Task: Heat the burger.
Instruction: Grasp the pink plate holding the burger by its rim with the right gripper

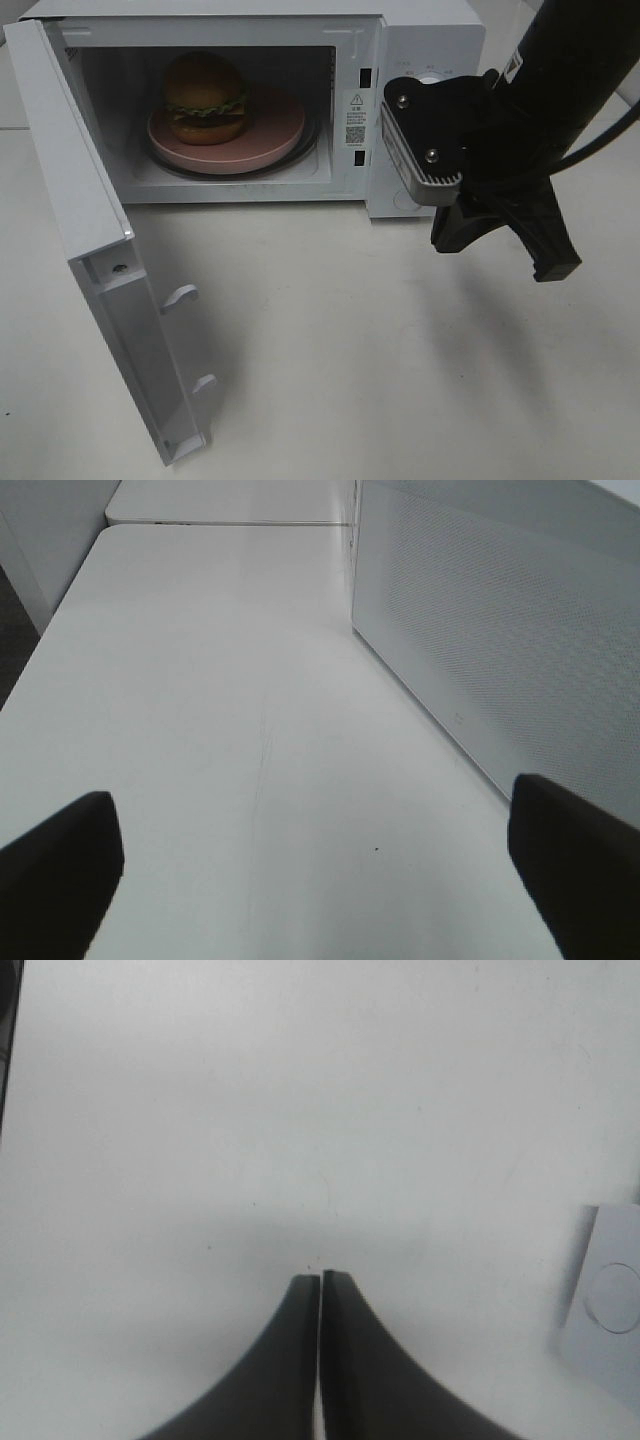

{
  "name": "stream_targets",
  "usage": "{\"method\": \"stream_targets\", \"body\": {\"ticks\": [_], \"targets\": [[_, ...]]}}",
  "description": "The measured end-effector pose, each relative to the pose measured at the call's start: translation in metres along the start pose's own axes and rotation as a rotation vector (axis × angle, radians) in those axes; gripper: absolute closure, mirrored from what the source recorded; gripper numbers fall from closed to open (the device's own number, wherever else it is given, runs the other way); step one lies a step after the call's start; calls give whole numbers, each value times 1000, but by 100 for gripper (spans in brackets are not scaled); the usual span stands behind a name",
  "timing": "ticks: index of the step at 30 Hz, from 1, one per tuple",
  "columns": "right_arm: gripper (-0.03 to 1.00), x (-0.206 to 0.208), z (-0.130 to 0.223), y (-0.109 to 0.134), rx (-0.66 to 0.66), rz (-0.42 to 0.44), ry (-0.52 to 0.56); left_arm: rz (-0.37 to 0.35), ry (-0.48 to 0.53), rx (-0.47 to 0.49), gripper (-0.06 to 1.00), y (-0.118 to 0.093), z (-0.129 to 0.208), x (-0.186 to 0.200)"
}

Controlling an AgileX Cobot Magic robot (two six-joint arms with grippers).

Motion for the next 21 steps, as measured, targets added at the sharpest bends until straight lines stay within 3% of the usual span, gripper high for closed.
{"method": "stream_targets", "body": {"ticks": [2, 8, 10, 11, 12, 13, 14, 15, 16, 17, 18, 21], "targets": [[91, 0, 2, 1, 91, 5, 56, 0, 0, 0, -2, 0, 0, 0], [81, -1, -8, 0, 162, 20, 71, 0, 0, 0, -2, 0, 0, 0], [67, -1, -14, -2, 178, 41, 64, 0, 0, 0, -2, 0, 0, 0], [67, -1, -14, -2, 178, 41, 64, 0, 0, 0, -2, 0, 0, 0], [53, -2, -19, -4, 178, 54, 58, 0, 0, 0, -2, 0, 0, 0], [45, -1, -21, -5, 165, 67, 54, 0, 0, 0, -2, 0, 0, 0], [45, -1, -21, -5, 165, 67, 54, 0, 0, 0, -2, 0, 0, 0], [30, -1, -25, -8, 140, 88, 45, 0, 0, 0, -2, 0, 0, 0], [24, -1, -26, -10, 129, 97, 45, 0, 0, 0, -2, 0, 0, 0], [24, -1, -26, -10, 129, 97, 45, 0, 0, 0, -2, 0, 0, 0], [11, -1, -26, -14, 117, 119, 52, 0, 0, 0, -2, 0, 0, 0], [3, 0, -23, -19, 113, 146, 71, 0, 0, 0, -2, 0, 0, 0]]}}
Point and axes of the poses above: a point on each arm's last joint axis where the gripper is mounted, x pointing back along that axis away from the gripper, y along the wrist's bending axis when the last joint is at zero, z = x × y, the point moved 10 cm from there along -x, pointing out along that axis toward the gripper, and after that the axes turned 6 degrees about x, right-handed, at the moved point
